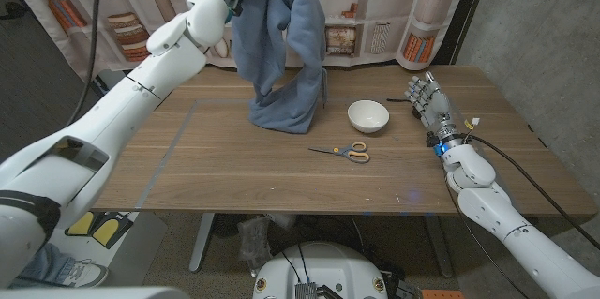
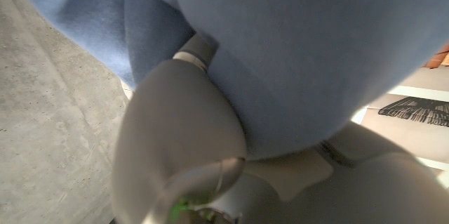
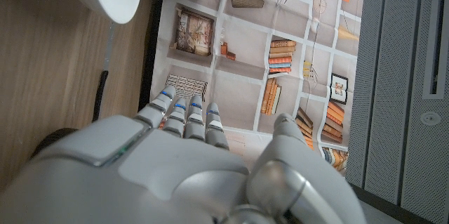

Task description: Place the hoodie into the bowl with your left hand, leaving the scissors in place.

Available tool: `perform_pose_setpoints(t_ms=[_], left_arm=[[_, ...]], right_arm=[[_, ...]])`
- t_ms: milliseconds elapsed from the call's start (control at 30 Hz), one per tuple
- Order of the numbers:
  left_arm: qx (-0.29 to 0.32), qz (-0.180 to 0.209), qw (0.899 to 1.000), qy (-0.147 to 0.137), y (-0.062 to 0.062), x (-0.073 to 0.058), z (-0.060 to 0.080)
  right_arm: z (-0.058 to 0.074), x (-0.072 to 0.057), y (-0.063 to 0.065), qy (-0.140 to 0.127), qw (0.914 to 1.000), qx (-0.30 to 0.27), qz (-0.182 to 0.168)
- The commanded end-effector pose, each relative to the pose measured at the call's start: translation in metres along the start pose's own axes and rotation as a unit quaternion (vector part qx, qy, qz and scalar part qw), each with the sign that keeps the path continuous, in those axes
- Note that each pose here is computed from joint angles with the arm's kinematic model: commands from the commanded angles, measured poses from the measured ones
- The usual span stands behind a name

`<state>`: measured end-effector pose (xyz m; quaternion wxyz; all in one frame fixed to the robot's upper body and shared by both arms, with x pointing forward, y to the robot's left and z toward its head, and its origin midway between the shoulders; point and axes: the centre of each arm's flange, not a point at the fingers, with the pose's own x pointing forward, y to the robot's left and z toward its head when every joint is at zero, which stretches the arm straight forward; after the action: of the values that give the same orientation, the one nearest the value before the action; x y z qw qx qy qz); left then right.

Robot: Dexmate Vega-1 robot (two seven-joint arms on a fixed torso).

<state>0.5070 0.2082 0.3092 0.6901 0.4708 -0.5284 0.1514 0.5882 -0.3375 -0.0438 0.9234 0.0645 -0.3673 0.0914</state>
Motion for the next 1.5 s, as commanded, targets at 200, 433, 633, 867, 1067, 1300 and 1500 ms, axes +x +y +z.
perform_pose_setpoints(t_ms=[200, 433, 633, 867, 1067, 1300, 1500], left_arm=[[-0.011, 0.000, 1.000, -0.029, -0.005, 0.013, 0.018], [-0.013, 0.000, 0.999, -0.047, -0.010, 0.016, 0.027], [-0.013, -0.003, 0.998, -0.058, -0.014, 0.020, 0.034], [-0.012, -0.006, 0.998, -0.066, -0.017, 0.025, 0.038], [-0.016, -0.016, 0.997, -0.072, -0.021, 0.032, 0.041], [-0.024, -0.027, 0.996, -0.083, -0.028, 0.044, 0.050], [-0.026, -0.036, 0.995, -0.094, -0.036, 0.051, 0.058]], right_arm=[[0.002, -0.004, -0.003, -0.002, 1.0000, 0.000, -0.006], [0.000, -0.008, -0.005, -0.004, 0.9999, 0.003, -0.014], [0.000, -0.010, -0.005, -0.004, 0.9998, 0.004, -0.018], [0.000, -0.010, -0.006, -0.005, 0.9998, 0.002, -0.019], [-0.002, -0.011, -0.006, -0.004, 0.9997, 0.006, -0.022], [-0.003, -0.013, -0.007, -0.006, 0.9996, 0.009, -0.025], [-0.003, -0.015, -0.007, -0.007, 0.9996, 0.008, -0.025]])
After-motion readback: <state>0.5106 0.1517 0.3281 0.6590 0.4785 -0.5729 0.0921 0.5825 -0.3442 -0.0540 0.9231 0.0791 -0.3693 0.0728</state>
